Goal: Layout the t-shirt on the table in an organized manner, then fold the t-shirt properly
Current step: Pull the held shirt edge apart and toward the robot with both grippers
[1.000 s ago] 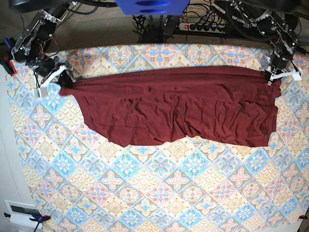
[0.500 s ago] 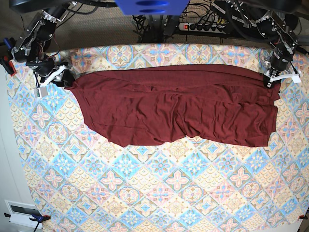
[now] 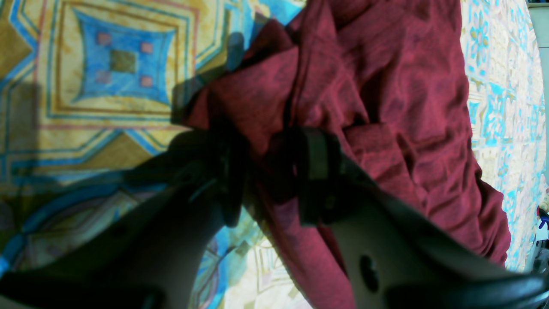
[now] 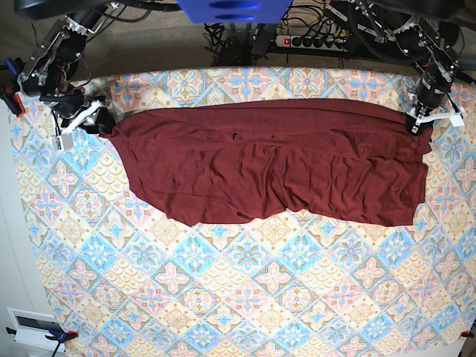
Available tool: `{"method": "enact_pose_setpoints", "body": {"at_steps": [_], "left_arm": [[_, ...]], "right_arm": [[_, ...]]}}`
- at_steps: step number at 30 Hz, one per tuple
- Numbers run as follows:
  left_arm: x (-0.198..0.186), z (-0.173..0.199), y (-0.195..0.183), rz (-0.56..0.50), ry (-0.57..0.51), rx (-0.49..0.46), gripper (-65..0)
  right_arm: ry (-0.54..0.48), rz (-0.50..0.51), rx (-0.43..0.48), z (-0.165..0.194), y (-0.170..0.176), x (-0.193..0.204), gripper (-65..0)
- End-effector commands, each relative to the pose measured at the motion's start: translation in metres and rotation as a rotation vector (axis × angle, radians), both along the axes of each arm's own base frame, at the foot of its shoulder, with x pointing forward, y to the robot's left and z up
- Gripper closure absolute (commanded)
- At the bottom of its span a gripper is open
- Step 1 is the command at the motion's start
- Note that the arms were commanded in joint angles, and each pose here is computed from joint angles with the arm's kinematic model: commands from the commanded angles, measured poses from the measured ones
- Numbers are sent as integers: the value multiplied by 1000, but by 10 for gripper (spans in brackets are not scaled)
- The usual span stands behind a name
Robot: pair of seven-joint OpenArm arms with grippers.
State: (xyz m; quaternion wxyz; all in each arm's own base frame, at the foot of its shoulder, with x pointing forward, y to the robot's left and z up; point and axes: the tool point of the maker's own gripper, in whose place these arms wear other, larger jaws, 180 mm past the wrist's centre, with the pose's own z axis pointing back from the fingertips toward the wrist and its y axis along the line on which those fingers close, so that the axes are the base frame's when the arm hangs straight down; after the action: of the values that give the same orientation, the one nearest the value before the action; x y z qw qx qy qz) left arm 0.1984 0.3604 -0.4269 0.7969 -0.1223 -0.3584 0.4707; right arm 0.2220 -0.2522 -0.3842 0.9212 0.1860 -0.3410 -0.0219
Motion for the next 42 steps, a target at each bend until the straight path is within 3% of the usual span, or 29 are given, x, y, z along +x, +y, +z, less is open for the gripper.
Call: {"method": "enact_pose_setpoints", "body": {"at_steps": [1,6,15,19,38,40,42], "left_arm": [[-11,-5,5,7,61,13,-212],[-11,-5,5,7,61,13,-212],[-10,-6,4,7,59,11,-212],[-9,-5,4,7,56,10,-212],[-10,-6,4,4,59,11,-212],[-11,-6,4,4,61,11,-200],[-12,-7,4,6,63,10,-159]], "right_arm": [[-61,-1,13,15,-3,8,-254],[-81,3,111,19,7,-6,-254],[-52,-3,130,11,10,-21,-254],[-4,-42,155,-9,6,-25,-254],[18,-96,210,-34,2,19,-251],[1,-100,214,-31,2,25,-235],[-24,-110,215,-27,1,30,-175]]}}
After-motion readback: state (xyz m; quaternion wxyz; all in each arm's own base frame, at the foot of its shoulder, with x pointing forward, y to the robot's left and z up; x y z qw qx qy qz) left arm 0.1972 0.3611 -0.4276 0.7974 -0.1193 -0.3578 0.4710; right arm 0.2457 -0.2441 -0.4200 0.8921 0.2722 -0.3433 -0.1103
